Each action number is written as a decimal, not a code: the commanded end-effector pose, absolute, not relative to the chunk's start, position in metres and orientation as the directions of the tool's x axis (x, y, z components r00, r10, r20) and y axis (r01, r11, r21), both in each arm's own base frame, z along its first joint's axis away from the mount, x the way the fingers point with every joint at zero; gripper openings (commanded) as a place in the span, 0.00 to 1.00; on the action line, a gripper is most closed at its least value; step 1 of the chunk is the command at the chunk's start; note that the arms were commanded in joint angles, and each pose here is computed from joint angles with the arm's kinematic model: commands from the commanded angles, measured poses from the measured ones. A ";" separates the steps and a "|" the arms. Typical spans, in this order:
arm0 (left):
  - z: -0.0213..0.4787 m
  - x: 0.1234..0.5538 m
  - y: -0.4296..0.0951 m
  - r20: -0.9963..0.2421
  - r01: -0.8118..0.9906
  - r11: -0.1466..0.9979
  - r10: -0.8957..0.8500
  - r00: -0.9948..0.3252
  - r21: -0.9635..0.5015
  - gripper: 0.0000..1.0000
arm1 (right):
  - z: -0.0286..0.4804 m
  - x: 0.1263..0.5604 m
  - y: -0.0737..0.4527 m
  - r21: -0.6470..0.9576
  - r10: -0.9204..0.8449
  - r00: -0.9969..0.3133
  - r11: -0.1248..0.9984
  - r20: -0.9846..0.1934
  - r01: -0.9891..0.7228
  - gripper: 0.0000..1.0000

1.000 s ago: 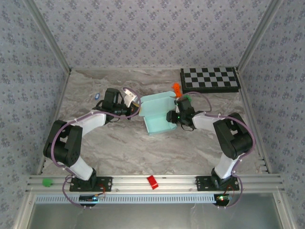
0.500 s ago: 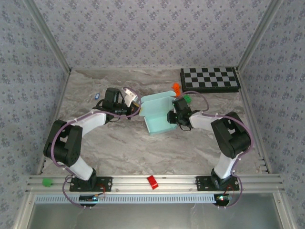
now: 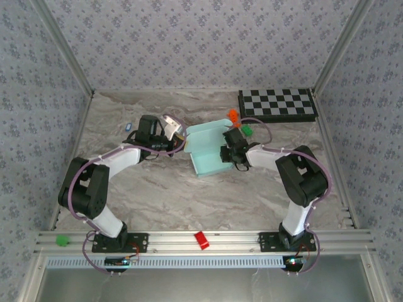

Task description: Fold the paper box

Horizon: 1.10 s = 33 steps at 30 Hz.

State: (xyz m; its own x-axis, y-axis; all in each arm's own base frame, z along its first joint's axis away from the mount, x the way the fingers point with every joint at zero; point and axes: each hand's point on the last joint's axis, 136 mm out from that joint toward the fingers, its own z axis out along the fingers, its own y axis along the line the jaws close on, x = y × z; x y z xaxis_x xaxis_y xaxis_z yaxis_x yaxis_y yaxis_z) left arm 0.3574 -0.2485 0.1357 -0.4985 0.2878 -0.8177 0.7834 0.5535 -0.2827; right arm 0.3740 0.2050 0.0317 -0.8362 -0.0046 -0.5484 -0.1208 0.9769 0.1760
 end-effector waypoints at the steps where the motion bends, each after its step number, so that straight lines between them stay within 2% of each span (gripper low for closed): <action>1: 0.146 0.360 -0.253 -0.834 0.808 0.522 0.290 -0.469 -0.273 0.00 | 0.016 0.367 0.188 0.078 -0.034 -0.866 0.993 -0.499 -0.084 0.21; 22: 0.147 0.361 -0.252 -0.833 0.809 0.522 0.295 -0.467 -0.269 0.00 | 0.005 0.359 0.173 -0.059 -0.097 -0.888 0.995 -0.450 -0.079 0.12; 33: 0.149 0.362 -0.252 -0.834 0.811 0.522 0.298 -0.464 -0.265 0.00 | -0.001 0.354 0.166 -0.140 -0.142 -0.901 0.986 -0.410 -0.092 0.13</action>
State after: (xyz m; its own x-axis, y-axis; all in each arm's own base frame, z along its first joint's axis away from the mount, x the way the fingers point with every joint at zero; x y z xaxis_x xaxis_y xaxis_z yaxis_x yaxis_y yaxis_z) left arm 0.3613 -0.2474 0.1341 -0.4942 0.2976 -0.8168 0.7839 0.5589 -0.2706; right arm 0.3737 0.2059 0.0299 -0.8439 -0.1088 -0.5254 -0.1403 0.9899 0.0204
